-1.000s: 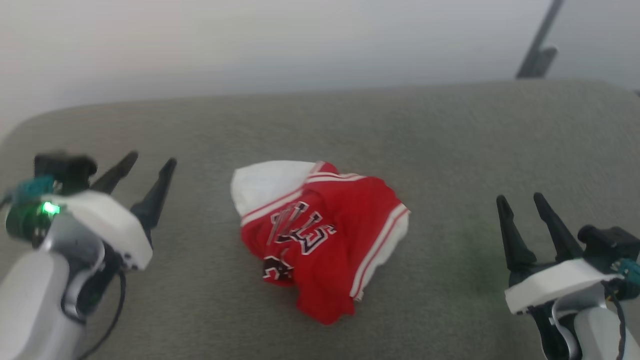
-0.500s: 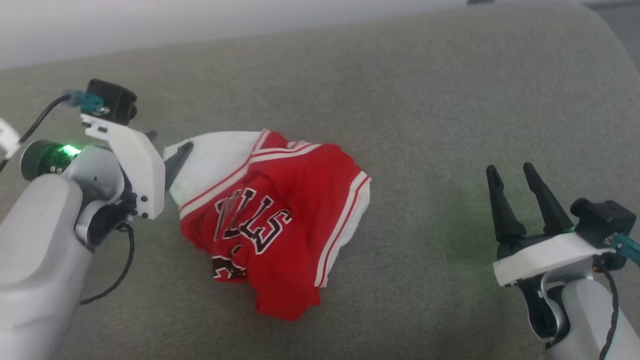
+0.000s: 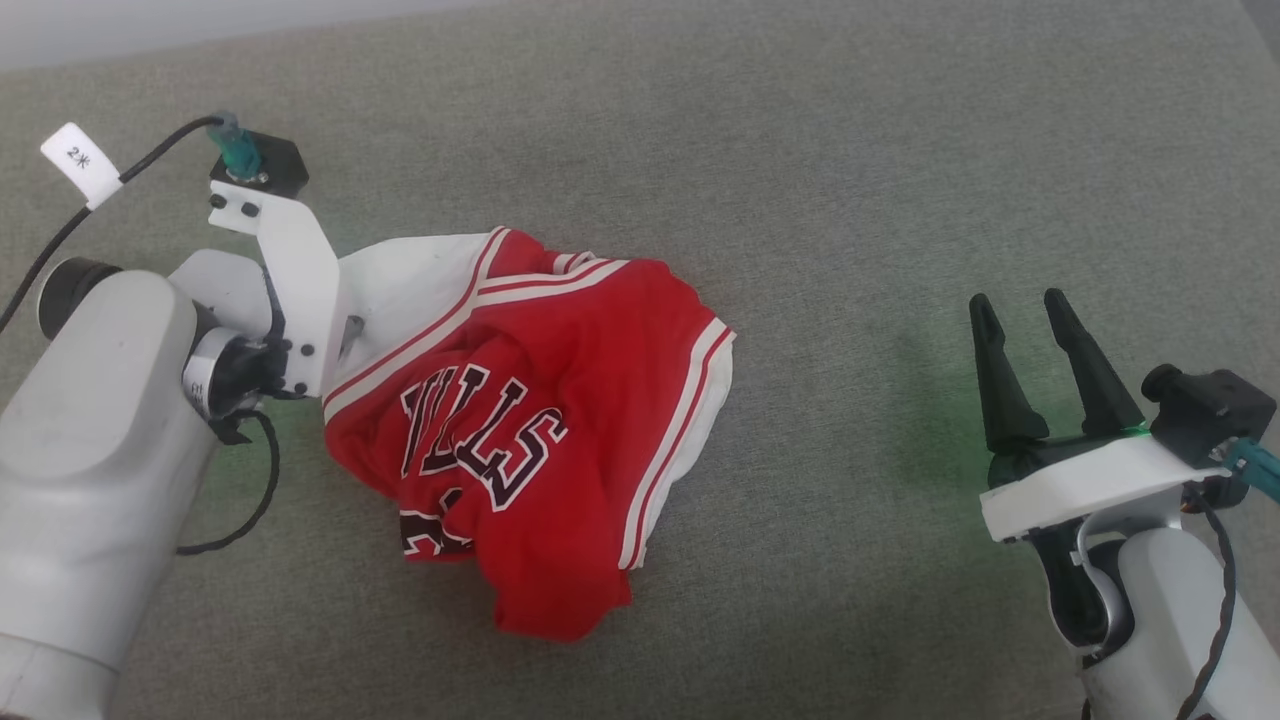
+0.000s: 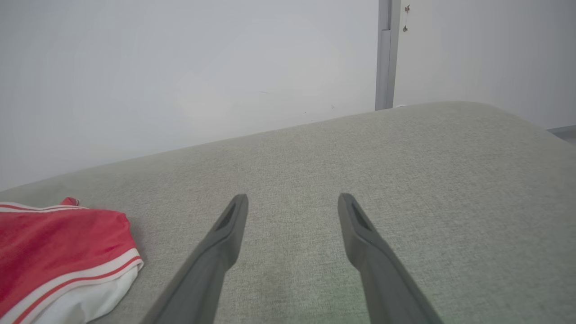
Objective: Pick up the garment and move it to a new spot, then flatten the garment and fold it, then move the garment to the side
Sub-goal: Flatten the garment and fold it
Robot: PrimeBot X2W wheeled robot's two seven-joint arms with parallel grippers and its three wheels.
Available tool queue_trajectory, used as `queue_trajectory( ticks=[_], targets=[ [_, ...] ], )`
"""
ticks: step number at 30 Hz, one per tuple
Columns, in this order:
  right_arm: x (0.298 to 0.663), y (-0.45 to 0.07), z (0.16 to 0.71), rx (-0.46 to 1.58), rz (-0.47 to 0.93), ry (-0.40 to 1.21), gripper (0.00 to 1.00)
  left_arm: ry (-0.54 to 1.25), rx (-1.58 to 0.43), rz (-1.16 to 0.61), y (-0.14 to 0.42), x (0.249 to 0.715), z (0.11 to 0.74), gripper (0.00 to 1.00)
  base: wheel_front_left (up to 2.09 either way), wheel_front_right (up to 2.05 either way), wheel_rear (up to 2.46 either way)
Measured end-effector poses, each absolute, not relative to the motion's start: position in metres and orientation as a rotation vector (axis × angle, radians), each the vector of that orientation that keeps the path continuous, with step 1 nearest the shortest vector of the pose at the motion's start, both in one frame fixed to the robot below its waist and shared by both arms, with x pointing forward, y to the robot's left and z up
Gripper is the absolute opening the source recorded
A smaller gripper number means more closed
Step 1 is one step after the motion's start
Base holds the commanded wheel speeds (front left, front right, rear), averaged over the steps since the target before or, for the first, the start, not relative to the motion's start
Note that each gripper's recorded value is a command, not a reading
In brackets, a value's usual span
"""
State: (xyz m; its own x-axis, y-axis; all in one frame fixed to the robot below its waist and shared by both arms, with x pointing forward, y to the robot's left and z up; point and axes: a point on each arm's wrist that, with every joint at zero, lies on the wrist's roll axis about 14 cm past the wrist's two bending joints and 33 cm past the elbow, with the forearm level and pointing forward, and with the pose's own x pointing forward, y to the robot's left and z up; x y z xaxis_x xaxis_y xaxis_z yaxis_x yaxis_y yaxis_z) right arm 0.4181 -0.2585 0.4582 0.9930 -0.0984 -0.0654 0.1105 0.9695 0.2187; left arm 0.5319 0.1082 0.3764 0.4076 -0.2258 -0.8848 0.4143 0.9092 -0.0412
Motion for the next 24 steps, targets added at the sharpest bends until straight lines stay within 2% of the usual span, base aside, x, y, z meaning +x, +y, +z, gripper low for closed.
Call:
queue_trajectory(
  ticks=[1, 2, 3, 7, 12, 17, 24],
  targets=[
    [0.419, -0.258, 0.458, 0.224, -0.105, 0.055, 1.00, 1.088, 0.195, -0.407, 0.108, 0.532, 0.375, 1.00, 0.00, 0.00, 0.00],
    [0.420, -0.258, 0.458, 0.223, -0.104, 0.055, 1.00, 1.097, 0.186, -0.405, 0.107, 0.531, 0.374, 0.86, 0.00, 0.00, 0.00],
    [0.421, -0.258, 0.458, 0.224, -0.102, 0.053, 1.00, 1.109, 0.186, -0.406, 0.107, 0.531, 0.373, 0.00, 0.00, 0.00, 0.00],
    [0.425, -0.255, 0.460, 0.222, -0.094, 0.045, 1.00, 1.121, 0.170, -0.418, 0.103, 0.528, 0.373, 0.00, 0.00, 0.00, 0.00],
    [0.428, -0.251, 0.464, 0.223, -0.080, 0.034, 1.00, 1.055, 0.118, -0.400, 0.110, 0.528, 0.381, 0.00, 0.00, 0.00, 0.00],
    [0.428, -0.246, 0.467, 0.225, -0.063, 0.027, 1.00, 1.011, 0.105, -0.312, 0.146, 0.521, 0.389, 0.00, 0.00, 0.00, 0.00],
    [0.428, -0.234, 0.473, 0.229, -0.026, 0.013, 1.00, 0.997, 0.089, -0.181, 0.197, 0.488, 0.401, 0.00, 0.00, 0.00, 0.00]
  ],
)
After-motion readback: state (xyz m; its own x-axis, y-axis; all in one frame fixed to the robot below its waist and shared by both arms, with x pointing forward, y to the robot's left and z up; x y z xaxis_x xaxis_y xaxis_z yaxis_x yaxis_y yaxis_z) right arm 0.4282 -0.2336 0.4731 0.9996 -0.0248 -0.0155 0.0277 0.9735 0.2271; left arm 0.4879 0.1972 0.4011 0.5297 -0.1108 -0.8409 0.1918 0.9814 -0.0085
